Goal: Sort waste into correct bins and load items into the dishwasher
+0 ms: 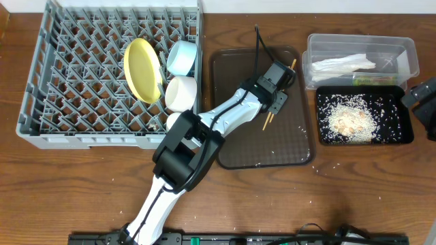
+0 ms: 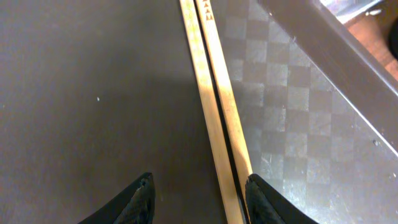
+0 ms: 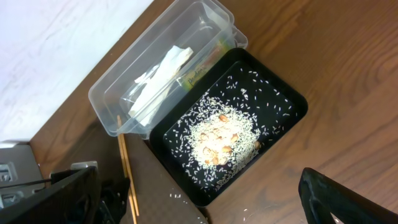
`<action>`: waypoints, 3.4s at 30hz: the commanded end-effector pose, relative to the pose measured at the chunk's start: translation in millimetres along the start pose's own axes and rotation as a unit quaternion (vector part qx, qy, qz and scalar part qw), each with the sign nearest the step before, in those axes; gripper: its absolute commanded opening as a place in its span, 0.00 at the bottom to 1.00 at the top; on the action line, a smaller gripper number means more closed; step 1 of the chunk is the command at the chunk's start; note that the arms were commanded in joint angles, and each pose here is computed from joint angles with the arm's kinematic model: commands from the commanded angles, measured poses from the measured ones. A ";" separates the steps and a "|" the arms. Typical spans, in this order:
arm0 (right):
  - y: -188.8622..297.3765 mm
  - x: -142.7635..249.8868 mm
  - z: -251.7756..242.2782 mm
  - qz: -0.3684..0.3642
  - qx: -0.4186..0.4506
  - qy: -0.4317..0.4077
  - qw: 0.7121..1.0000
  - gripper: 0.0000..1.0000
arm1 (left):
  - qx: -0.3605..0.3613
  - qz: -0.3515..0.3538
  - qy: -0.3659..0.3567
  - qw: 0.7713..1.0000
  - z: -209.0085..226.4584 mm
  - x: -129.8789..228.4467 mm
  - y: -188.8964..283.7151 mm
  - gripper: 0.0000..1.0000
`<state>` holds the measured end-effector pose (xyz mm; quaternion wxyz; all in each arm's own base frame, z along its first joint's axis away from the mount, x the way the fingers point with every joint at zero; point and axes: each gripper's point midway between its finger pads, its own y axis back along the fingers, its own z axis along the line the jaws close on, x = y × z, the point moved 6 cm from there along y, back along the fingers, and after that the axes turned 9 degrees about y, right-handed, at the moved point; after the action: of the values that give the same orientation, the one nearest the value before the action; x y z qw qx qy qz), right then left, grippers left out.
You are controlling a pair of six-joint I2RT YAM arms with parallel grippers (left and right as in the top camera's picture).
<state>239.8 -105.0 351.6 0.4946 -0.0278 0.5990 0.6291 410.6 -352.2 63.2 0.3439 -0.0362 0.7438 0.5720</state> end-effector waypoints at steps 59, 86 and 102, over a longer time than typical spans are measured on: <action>0.9 -1.2 -2.1 -0.002 0.002 -0.009 1.000 0.99 | -0.283 0.042 0.194 0.939 260.7 9.1 241.5 0.08; 0.9 -1.2 -2.1 -0.002 0.002 -0.009 1.000 0.99 | 0.004 -0.035 0.318 0.947 181.2 -28.4 271.1 0.63; 0.9 -1.3 -2.1 -0.002 0.002 -0.009 1.000 0.99 | -0.012 -0.029 0.206 0.978 85.7 -43.2 202.2 0.63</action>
<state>239.9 -105.1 351.4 0.4943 -0.0276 0.5991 0.6292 384.2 -214.1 264.1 0.2046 -0.1813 0.8019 0.5312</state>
